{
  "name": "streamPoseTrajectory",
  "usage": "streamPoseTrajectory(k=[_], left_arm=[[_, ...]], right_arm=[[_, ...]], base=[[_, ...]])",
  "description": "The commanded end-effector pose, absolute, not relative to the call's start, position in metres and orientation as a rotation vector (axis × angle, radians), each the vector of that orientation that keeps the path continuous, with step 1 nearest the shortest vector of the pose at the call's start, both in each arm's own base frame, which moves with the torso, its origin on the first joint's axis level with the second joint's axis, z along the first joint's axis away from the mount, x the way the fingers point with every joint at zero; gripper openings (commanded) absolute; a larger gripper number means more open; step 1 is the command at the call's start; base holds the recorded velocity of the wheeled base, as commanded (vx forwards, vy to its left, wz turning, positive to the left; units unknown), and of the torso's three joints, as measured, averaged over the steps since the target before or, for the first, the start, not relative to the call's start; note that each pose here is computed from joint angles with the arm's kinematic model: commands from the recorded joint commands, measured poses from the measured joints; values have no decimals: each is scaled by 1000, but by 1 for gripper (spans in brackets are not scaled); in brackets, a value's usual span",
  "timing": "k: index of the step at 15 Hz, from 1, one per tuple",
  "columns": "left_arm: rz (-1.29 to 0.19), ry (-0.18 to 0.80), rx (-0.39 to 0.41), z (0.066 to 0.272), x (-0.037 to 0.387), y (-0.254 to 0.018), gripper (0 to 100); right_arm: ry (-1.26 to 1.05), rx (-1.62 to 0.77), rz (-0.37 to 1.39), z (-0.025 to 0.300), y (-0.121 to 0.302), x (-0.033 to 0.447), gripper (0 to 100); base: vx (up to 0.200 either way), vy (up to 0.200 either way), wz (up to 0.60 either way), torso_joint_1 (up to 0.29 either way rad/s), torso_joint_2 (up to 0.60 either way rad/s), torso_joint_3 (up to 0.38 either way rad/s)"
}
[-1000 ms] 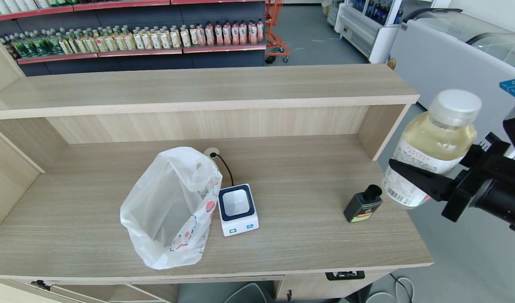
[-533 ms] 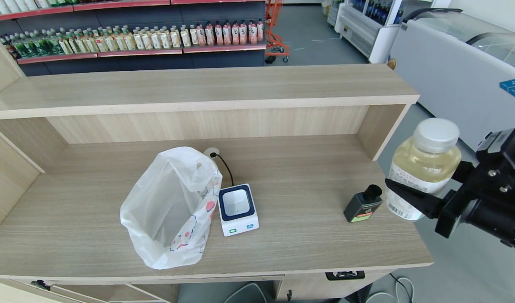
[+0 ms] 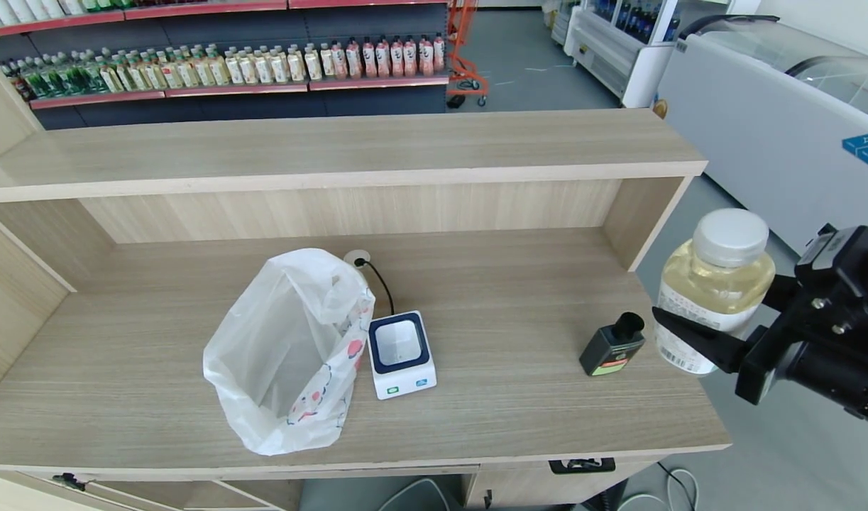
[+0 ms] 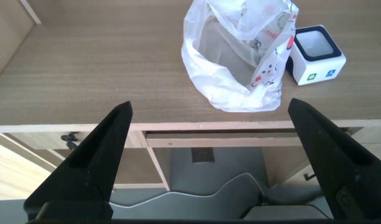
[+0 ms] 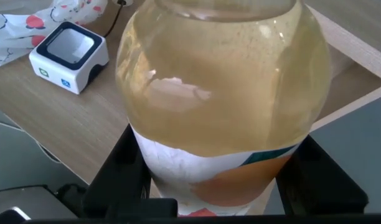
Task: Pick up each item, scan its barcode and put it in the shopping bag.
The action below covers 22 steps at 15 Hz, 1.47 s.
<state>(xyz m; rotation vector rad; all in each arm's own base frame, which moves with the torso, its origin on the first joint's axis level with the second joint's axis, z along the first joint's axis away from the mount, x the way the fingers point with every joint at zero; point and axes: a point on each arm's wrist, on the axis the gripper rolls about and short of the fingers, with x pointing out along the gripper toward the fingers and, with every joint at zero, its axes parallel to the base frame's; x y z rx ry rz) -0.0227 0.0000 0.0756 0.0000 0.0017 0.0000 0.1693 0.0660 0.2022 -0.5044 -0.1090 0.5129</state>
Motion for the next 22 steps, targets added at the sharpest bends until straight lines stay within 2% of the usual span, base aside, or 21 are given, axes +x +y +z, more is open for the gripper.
streamPoseTrajectory(k=[1, 6, 11, 16, 22], left_arm=[[0, 2, -2, 76, -23, 0, 100], [0, 0, 0, 76, -23, 0, 100], [0, 0, 2, 76, -23, 0, 100], [0, 2, 2, 76, -23, 0, 100], [0, 2, 2, 76, -23, 0, 100]], right_arm=[[-103, -505, 515, 201, 67, 172, 0], [-104, -518, 523, 203, 75, 192, 0], [-246, -519, 600, 187, 101, 257, 0], [-296, -535, 778, 153, 115, 289, 0], [-374, -623, 895, 114, 100, 316, 0]], base=[[0, 200, 0, -7, -7, 2], [0, 200, 0, 3, 0, 0], [0, 200, 0, 2, 2, 0], [0, 0, 0, 0, 0, 0], [0, 0, 0, 0, 0, 0]])
